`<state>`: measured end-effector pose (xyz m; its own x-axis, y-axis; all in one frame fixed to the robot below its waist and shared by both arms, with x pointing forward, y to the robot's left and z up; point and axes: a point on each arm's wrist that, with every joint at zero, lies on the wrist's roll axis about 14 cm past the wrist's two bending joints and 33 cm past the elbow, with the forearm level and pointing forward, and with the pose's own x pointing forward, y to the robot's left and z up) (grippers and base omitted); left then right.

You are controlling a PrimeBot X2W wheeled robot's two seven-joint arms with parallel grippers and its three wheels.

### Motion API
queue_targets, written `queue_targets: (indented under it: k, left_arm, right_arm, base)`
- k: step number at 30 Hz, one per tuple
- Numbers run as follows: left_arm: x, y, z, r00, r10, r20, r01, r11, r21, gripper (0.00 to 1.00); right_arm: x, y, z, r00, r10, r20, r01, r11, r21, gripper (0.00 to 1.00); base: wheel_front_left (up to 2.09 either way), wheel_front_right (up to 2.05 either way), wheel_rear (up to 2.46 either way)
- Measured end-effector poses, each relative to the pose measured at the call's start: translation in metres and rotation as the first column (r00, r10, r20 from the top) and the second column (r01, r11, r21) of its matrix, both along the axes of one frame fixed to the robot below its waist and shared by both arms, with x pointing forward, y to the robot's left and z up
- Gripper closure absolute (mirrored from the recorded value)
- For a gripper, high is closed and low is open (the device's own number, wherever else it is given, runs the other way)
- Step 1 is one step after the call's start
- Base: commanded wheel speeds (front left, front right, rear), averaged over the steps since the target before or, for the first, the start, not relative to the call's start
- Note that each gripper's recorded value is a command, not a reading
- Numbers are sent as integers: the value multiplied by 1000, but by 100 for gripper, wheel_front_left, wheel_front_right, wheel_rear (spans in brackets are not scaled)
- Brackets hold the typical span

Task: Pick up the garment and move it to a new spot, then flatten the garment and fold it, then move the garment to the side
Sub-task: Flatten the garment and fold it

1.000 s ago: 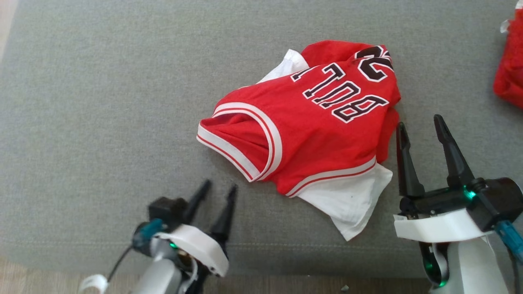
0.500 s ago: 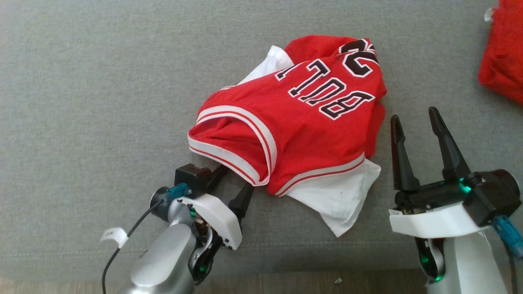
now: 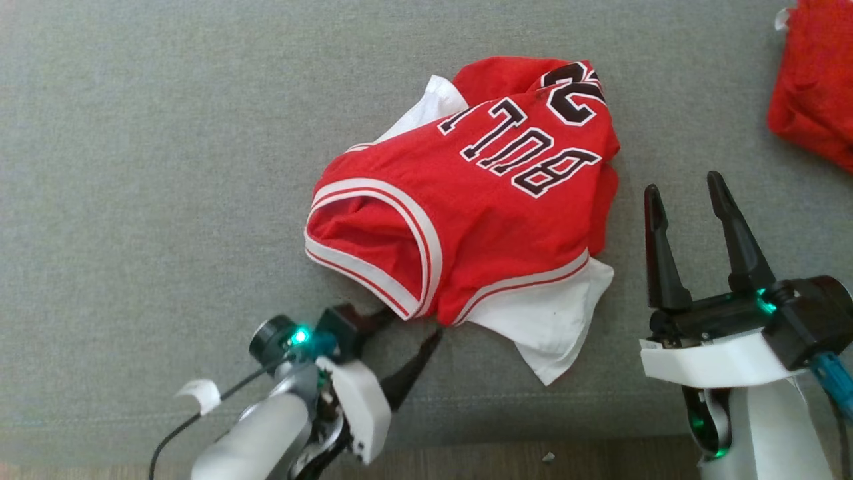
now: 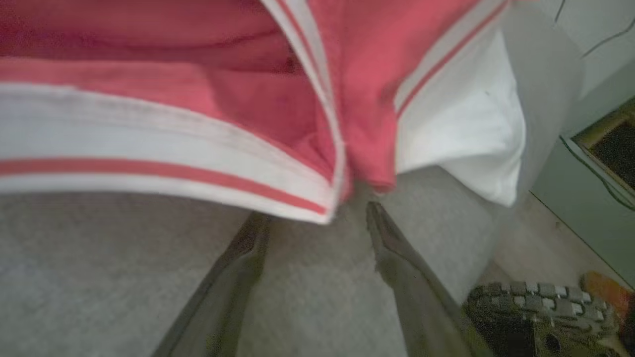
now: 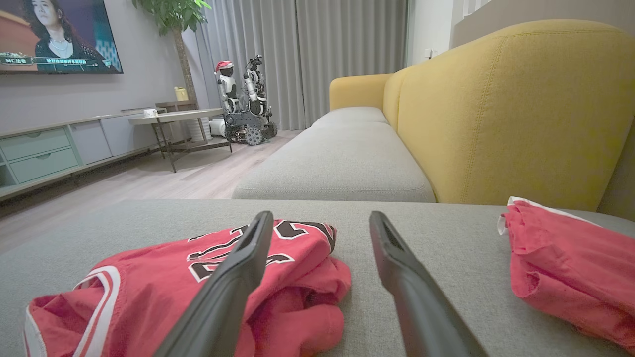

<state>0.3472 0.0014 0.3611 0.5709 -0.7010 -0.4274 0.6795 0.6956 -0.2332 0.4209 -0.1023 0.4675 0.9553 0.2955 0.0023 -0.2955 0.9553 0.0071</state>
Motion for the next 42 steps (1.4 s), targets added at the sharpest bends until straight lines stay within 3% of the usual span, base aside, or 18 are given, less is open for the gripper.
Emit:
queue_targets:
  k: [4,9,22,23,24,25,30,34,42]
  left_arm:
    - [-17,6,3,999,-42,-13,42,999,1,0]
    - [-17,20,4,1000,14,-8,-14,1000,2,0]
    - [14,1,15,992,129,-8,-129,979,-156,0]
    - [17,2,16,990,138,-8,-138,977,-165,10]
    - [19,2,16,989,146,-8,-146,975,-171,70]
    - [21,1,16,988,153,-8,-152,972,-178,100]
    - [25,1,25,984,176,-10,-173,959,-224,100]
    - [42,-8,70,975,222,11,-201,903,-380,100]
    - [99,-65,219,989,58,133,39,777,-628,100]
  right_arm:
    - [1,2,1,1000,5,4,-5,1000,2,0]
    - [2,2,1,1000,6,4,-6,1000,3,0]
    - [1,1,-6,1000,3,-14,-3,1000,-8,0]
    - [1,0,-7,1000,3,-15,-3,1000,-8,0]
    - [1,0,-8,1000,3,-17,-3,1000,-9,0]
    - [1,0,-8,1000,2,-17,-3,1000,-9,0]
    - [0,0,-3,1000,1,-4,-1,1000,-13,0]
    - [-2,-3,13,999,-7,37,7,1000,-4,0]
    - [-9,-31,63,982,-101,159,90,993,77,0]
  base:
    - [0,0,0]
    - [0,0,0]
    - [0,0,0]
    - [0,0,0]
    - [0,0,0]
    - [0,0,0]
    - [0,0,0]
    - [0,0,0]
    - [0,0,0]
